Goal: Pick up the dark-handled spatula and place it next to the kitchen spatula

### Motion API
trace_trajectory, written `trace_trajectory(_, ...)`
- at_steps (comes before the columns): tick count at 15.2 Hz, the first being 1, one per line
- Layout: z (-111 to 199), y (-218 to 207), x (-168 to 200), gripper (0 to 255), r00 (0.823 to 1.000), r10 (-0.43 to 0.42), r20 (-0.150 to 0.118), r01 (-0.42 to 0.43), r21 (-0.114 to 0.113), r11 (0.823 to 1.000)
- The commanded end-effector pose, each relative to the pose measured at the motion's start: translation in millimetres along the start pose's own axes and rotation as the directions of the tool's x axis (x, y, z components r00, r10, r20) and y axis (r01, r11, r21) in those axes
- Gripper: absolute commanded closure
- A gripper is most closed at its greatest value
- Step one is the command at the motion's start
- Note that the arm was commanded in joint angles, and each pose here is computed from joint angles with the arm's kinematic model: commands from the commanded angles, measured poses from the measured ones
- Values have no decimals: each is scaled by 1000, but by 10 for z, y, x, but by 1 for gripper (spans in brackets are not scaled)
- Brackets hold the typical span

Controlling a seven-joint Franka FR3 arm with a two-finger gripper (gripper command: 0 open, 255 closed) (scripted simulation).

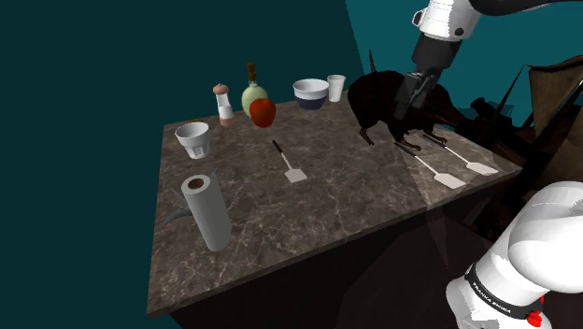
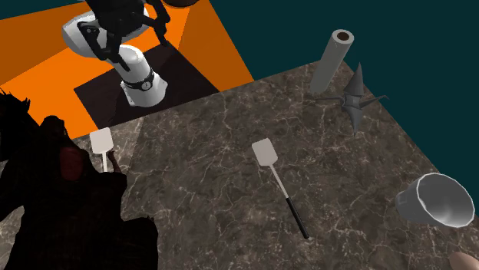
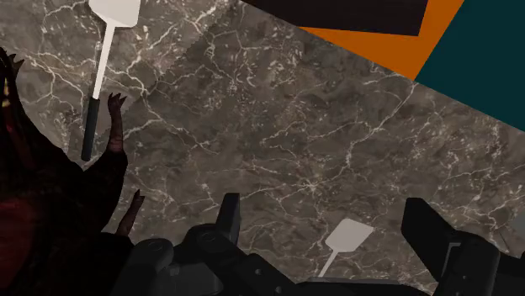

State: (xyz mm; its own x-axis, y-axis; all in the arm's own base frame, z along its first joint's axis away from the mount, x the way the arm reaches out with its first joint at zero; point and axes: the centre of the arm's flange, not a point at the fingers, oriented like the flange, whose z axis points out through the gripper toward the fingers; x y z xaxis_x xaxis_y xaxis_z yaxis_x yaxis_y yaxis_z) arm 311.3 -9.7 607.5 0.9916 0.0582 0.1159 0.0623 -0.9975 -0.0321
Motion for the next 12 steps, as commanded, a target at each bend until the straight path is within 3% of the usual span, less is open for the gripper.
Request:
trace_trajectory(1, 0, 0, 0, 0, 1000, 0, 0, 0, 0, 1000)
trace_trajectory(12, 880, -455, 1099, 0, 992, 129, 13, -128, -23, 991)
